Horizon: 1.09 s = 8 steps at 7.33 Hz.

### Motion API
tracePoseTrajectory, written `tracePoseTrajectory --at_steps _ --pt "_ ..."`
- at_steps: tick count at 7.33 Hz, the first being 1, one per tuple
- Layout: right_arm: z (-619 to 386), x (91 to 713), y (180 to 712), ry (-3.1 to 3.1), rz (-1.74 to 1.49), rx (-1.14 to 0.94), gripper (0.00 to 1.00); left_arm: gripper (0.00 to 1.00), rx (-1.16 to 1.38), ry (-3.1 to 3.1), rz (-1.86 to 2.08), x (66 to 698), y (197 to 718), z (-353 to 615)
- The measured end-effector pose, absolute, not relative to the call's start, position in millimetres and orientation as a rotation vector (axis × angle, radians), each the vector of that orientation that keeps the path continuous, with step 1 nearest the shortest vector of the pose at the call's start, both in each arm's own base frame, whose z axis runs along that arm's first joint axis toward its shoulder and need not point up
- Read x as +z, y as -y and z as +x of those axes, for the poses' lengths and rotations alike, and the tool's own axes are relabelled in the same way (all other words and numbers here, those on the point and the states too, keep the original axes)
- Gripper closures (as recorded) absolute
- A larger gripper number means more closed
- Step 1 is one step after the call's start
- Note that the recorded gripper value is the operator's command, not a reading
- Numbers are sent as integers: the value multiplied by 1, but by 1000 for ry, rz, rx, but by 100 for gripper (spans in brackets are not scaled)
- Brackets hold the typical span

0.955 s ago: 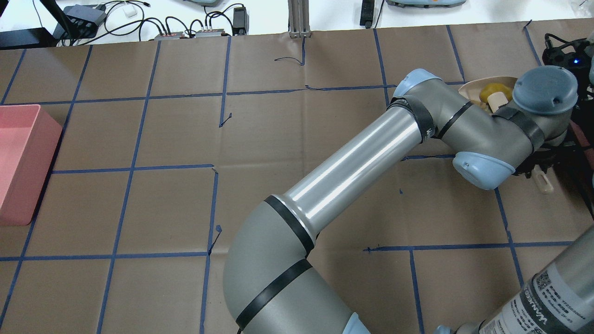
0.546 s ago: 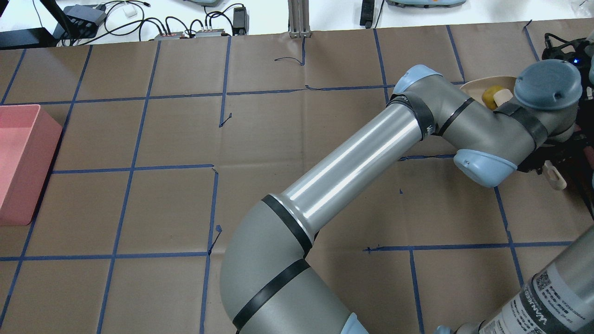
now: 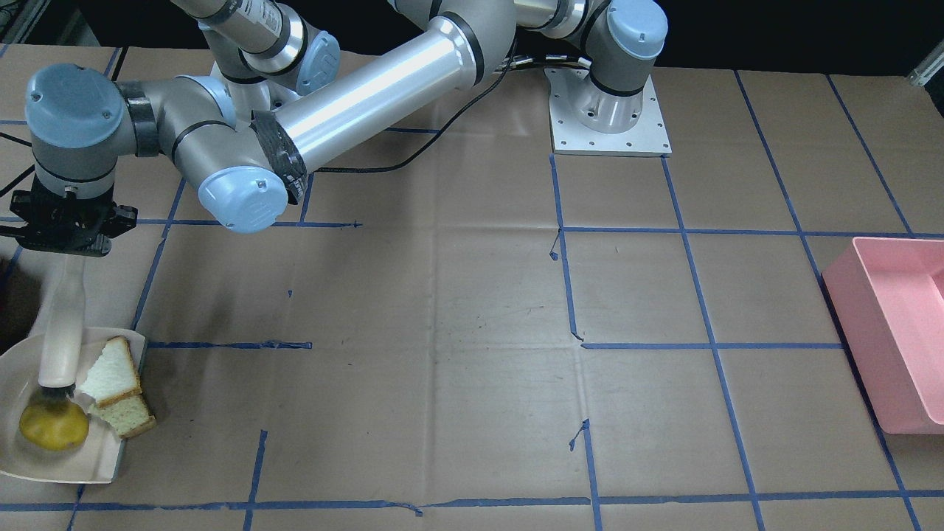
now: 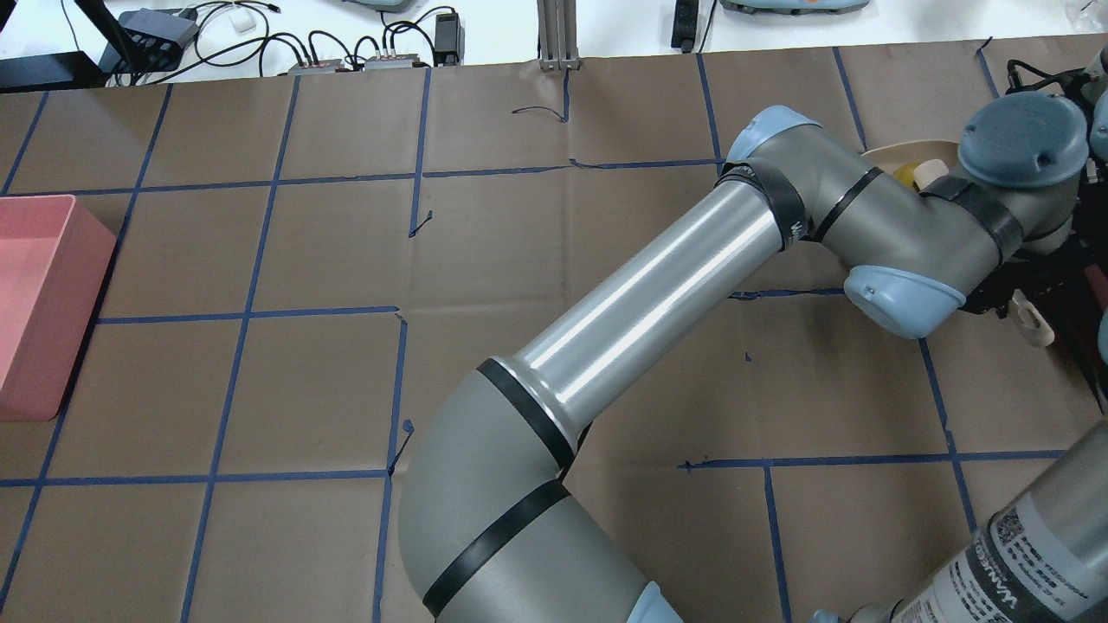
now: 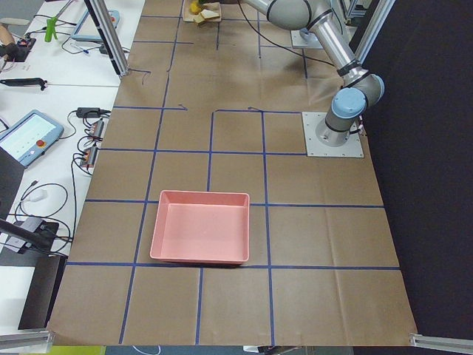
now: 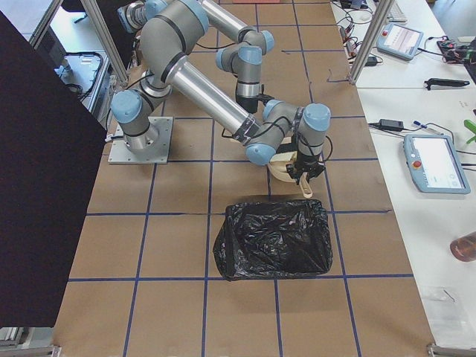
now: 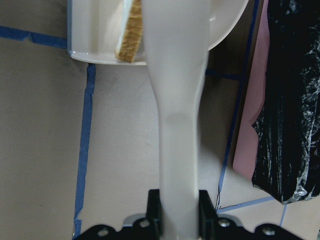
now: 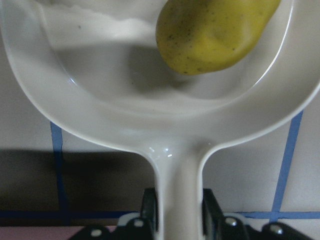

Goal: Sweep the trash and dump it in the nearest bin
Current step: 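Sweep the potato into the dustpan with the brush in the left gripper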

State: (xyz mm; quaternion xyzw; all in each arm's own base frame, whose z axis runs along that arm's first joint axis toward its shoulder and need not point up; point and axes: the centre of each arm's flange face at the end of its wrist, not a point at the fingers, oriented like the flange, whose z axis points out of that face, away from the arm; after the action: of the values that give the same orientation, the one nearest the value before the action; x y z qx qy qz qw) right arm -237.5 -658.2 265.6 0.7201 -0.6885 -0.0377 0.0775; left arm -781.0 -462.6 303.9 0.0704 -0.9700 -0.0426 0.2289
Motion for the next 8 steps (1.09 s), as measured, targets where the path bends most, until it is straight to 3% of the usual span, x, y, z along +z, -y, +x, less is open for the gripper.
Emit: tracePoseTrajectory --at_steps 4,8 --pt "-236 264 659 2069 2160 -103 98 100 45 2971 144 287 482 -742" --pt "-234 259 661 2084 2169 -65 98 100 -25 3040 190 254 513 -735"
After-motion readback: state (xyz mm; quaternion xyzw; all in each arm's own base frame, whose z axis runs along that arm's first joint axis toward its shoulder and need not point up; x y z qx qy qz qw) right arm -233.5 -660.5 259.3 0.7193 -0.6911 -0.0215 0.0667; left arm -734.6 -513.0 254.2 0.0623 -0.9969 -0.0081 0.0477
